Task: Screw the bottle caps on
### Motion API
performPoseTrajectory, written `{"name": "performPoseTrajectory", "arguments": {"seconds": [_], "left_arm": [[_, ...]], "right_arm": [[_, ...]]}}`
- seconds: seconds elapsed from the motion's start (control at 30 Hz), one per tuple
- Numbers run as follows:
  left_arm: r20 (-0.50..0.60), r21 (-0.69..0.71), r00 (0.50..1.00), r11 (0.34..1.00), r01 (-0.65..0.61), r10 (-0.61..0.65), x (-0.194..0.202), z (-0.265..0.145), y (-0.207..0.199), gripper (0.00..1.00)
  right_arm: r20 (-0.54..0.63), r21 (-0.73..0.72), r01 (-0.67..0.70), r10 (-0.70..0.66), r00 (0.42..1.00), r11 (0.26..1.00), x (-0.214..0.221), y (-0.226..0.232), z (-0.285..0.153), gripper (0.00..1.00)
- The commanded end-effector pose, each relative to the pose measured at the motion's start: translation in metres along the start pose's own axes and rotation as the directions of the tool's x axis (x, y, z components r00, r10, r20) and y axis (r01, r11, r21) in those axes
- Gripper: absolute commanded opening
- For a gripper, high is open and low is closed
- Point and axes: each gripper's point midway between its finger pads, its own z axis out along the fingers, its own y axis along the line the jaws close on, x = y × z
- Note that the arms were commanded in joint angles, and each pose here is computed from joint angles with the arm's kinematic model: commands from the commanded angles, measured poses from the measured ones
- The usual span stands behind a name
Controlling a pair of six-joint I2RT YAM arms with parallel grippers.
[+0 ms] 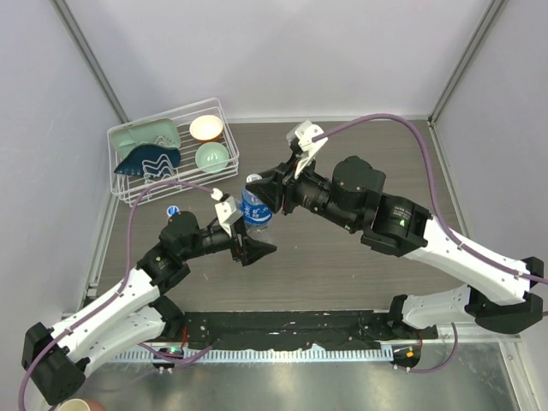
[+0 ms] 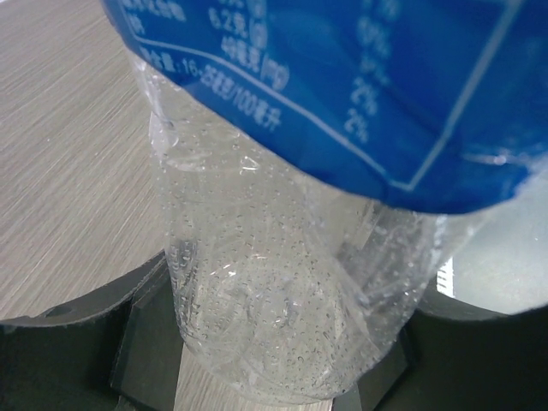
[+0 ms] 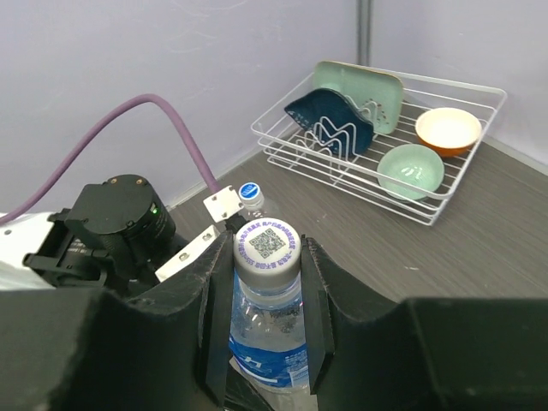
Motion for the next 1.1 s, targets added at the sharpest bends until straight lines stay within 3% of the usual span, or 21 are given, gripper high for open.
{"name": "performPoseTrajectory", "arguments": {"seconds": [0.0, 0.2, 0.47, 0.67, 0.73, 0.93, 1.07], "left_arm": [[0.315, -0.051, 0.927, 0.979, -0.199, 0.205, -0.113, -0.008, -0.008, 0.00], [0.345, -0.096, 0.912, 0.975, -0.201, 0.222, -0.121, -0.011, -0.002, 0.00], [0.370, -0.158, 0.896, 0.967, -0.201, 0.247, -0.126, -0.012, 0.009, 0.00], [0.369, -0.158, 0.897, 0.968, -0.197, 0.243, -0.125, -0.013, 0.009, 0.00], [0.366, -0.158, 0.898, 0.968, -0.197, 0.242, -0.123, -0.013, 0.010, 0.00], [0.363, -0.153, 0.901, 0.969, -0.196, 0.239, -0.121, -0.013, 0.010, 0.00], [0.361, -0.145, 0.902, 0.970, -0.194, 0.234, -0.120, -0.013, 0.009, 0.00]], "right_arm": [[-0.371, 0.190, 0.123, -0.045, 0.928, 0.974, 0.106, -0.028, -0.012, 0.02], [-0.364, 0.283, 0.146, -0.034, 0.931, 0.948, 0.104, -0.029, -0.010, 0.01], [-0.380, 0.294, 0.181, -0.059, 0.923, 0.938, 0.110, -0.017, 0.000, 0.05], [-0.326, 0.281, 0.158, -0.060, 0.943, 0.947, 0.093, -0.013, -0.007, 0.30], [-0.305, 0.267, 0.141, -0.055, 0.951, 0.953, 0.087, -0.011, -0.010, 0.43], [-0.241, 0.218, 0.106, -0.052, 0.969, 0.970, 0.068, -0.004, -0.017, 0.57], [-0.224, 0.207, 0.102, -0.054, 0.973, 0.973, 0.062, -0.002, -0.017, 0.59]]}}
